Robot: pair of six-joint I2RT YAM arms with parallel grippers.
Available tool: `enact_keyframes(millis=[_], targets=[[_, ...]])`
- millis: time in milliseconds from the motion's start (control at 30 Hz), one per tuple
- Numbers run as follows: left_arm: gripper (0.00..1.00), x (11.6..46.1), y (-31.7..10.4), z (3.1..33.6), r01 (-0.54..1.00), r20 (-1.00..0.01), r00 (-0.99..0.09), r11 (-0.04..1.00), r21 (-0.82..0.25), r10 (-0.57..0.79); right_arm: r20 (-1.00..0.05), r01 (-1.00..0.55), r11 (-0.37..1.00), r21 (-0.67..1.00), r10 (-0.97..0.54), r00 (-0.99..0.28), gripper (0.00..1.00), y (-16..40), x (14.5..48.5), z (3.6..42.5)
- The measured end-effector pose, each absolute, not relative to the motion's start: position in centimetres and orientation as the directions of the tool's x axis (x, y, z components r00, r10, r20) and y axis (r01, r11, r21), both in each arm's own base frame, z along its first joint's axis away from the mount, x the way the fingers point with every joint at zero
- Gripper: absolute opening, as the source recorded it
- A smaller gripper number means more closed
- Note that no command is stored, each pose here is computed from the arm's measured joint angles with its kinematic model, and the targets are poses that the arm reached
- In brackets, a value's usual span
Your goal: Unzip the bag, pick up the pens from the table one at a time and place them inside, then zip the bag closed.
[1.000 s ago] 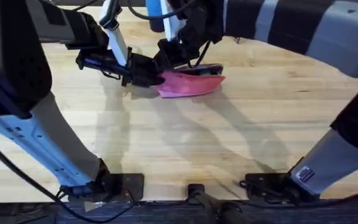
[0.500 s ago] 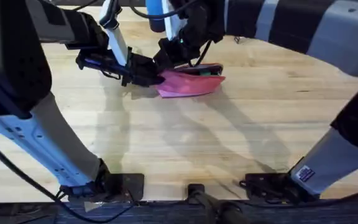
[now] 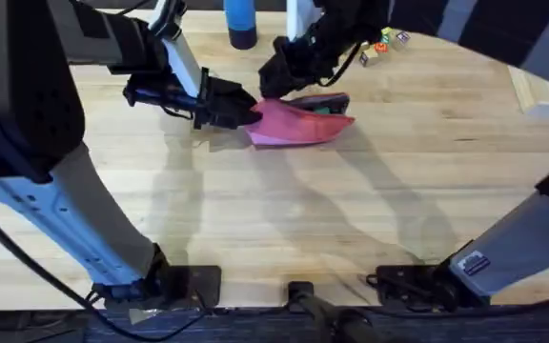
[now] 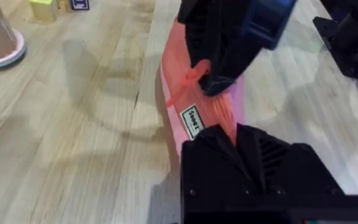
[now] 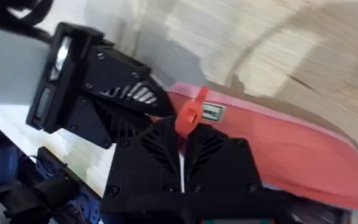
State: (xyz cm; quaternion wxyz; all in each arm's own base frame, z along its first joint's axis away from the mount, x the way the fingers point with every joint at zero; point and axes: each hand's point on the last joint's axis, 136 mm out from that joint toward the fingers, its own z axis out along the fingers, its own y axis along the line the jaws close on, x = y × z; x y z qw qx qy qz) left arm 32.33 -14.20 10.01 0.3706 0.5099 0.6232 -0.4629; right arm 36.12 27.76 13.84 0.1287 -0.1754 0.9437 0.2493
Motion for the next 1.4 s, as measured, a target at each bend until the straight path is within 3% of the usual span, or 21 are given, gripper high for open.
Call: enact_keyframes(millis=[833,1133,1400], targets=[[0.044,32.1,-15.2,10.2,0.981,-0.940,-0.191,0.024,-0.192,0.283,-0.201,-0.251,0.865,0.434,-0.179,-0.963,0.032,20.6,36.8,13.0],[0.044,32.0,-14.2,9.3,0.978,-0.919,-0.204,0.042,-0.202,0.336,-0.198,-0.060,0.953,0.298,0.000,-0.980,0.032,10.7,39.8,12.2],[0.043,32.0,-14.2,9.3,0.979,-0.920,-0.201,0.041,-0.199,0.336,-0.195,-0.041,0.954,0.298,0.019,-0.981,0.032,9.8,39.9,12.3]])
